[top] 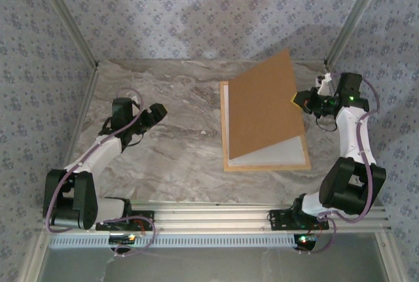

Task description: Put the photo into the frame

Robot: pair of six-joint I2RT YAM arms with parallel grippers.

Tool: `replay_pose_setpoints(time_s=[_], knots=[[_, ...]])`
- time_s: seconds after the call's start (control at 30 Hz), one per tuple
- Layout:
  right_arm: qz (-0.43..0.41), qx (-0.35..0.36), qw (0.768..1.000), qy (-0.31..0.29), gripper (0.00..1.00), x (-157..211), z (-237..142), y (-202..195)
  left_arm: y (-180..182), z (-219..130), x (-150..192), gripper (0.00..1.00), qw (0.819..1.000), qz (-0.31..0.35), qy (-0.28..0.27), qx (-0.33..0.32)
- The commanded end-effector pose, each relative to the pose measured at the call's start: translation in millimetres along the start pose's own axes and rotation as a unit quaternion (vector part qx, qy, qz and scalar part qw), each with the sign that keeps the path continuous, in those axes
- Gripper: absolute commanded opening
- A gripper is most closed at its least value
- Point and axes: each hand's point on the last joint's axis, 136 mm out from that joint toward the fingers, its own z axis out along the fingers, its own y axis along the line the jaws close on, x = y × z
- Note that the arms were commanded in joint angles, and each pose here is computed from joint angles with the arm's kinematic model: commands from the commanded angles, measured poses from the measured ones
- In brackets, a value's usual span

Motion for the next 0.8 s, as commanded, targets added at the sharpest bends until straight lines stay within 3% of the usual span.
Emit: replay_pose_setpoints(time_s=[0.0, 0.77], knots=[[-0.029, -0.031, 0.999, -0.005, 0.0, -4.0, -5.9, 18.7, -7.1, 1.8, 1.0, 0.85, 1.0, 0.015, 0.004, 0.015], [-0.033, -0.034, 0.999, 0.019, 0.0, 22.6, -0.1, 17.6, -11.0, 5.6, 6.8, 0.86, 1.0, 0.02, 0.013, 0.019]])
